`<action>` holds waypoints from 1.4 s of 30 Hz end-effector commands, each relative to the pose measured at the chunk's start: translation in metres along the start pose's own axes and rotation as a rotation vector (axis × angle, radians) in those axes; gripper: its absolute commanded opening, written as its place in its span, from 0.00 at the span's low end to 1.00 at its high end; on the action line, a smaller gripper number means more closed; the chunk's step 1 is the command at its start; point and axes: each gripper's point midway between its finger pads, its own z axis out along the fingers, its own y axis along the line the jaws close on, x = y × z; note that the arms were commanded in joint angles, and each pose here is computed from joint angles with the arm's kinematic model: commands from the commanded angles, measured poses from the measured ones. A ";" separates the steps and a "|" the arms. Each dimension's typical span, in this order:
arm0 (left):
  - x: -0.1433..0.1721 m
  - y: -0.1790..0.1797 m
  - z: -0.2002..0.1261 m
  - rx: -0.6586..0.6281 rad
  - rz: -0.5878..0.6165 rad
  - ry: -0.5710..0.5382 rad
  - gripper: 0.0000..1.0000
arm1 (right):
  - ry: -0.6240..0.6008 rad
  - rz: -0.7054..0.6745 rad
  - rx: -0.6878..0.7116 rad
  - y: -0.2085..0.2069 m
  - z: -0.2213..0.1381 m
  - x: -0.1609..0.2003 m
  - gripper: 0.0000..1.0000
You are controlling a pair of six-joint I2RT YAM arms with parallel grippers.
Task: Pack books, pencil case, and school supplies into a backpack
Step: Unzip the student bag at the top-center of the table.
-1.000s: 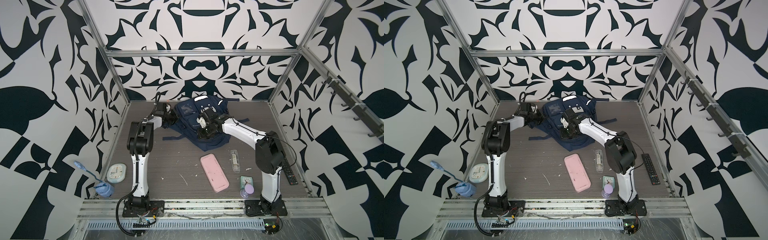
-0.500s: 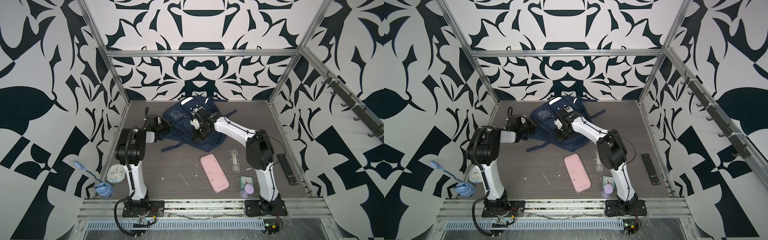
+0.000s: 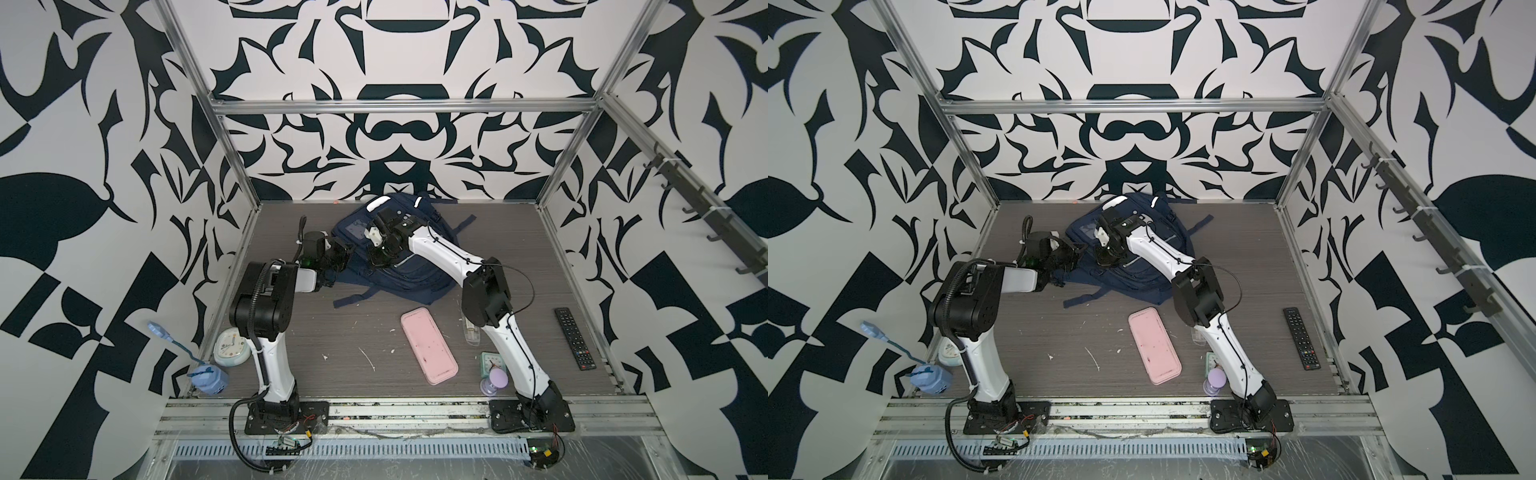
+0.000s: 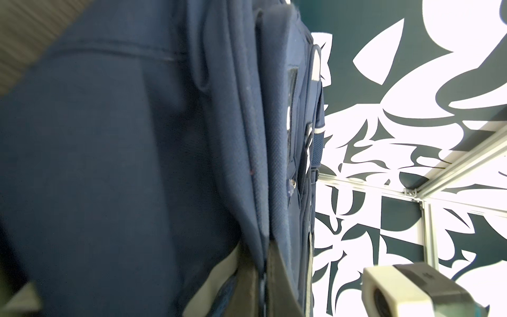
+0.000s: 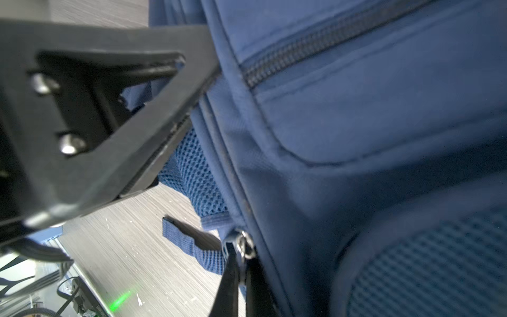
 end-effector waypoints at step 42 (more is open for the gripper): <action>0.006 0.042 -0.080 -0.206 0.046 -0.093 0.31 | -0.135 -0.010 0.015 -0.016 -0.073 0.000 0.46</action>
